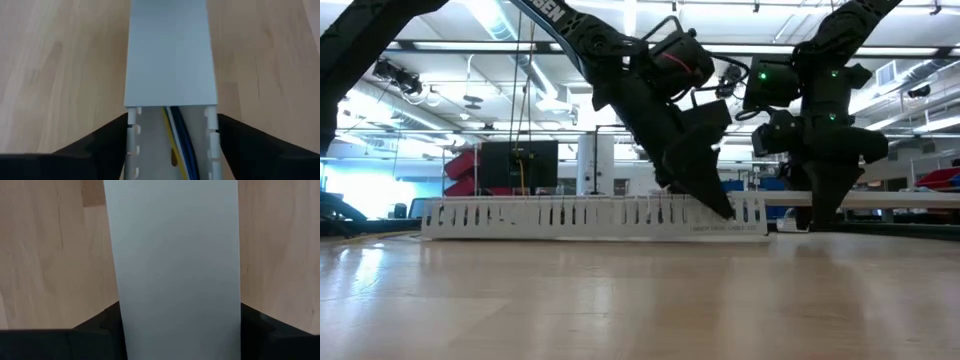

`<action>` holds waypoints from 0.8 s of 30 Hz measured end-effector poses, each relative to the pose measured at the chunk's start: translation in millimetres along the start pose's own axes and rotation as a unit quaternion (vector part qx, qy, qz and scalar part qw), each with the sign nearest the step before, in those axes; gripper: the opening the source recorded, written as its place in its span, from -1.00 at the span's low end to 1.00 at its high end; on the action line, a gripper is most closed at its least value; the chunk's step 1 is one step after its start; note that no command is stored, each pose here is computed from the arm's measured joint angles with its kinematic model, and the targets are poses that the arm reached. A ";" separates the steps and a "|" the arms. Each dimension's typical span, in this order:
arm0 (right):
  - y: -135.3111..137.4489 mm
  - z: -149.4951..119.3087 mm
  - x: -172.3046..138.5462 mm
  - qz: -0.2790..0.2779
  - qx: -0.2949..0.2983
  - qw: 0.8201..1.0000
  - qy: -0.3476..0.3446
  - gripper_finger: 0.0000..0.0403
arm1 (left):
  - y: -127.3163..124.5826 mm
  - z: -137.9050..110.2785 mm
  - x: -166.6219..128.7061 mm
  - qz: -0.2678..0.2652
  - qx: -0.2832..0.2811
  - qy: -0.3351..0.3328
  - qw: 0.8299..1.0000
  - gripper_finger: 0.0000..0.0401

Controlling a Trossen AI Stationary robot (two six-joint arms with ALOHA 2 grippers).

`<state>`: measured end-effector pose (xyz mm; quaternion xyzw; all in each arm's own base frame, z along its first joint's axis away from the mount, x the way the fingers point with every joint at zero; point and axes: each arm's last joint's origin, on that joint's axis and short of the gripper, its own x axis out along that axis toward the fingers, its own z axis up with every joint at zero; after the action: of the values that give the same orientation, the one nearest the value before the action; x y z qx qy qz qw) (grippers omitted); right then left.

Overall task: Ziptie cables
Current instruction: Close the white cable duct

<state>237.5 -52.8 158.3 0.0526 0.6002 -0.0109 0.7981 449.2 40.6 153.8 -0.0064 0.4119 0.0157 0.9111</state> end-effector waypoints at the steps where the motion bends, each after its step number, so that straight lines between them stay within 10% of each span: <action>1: 0.0 -0.7 0.4 0.000 0.000 1.000 0.002 0.14 | -0.1 0.2 0.4 0.000 0.000 -0.002 1.000 0.41; 24: -0.1 -3.2 1.2 -0.001 0.002 1.000 0.012 0.14 | 0.0 -2.7 2.0 0.009 0.000 0.005 1.000 0.14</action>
<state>234.8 -52.6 156.3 0.0544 0.6098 -0.0122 0.7906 448.5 40.5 150.6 -0.0032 0.4160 0.0235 0.9090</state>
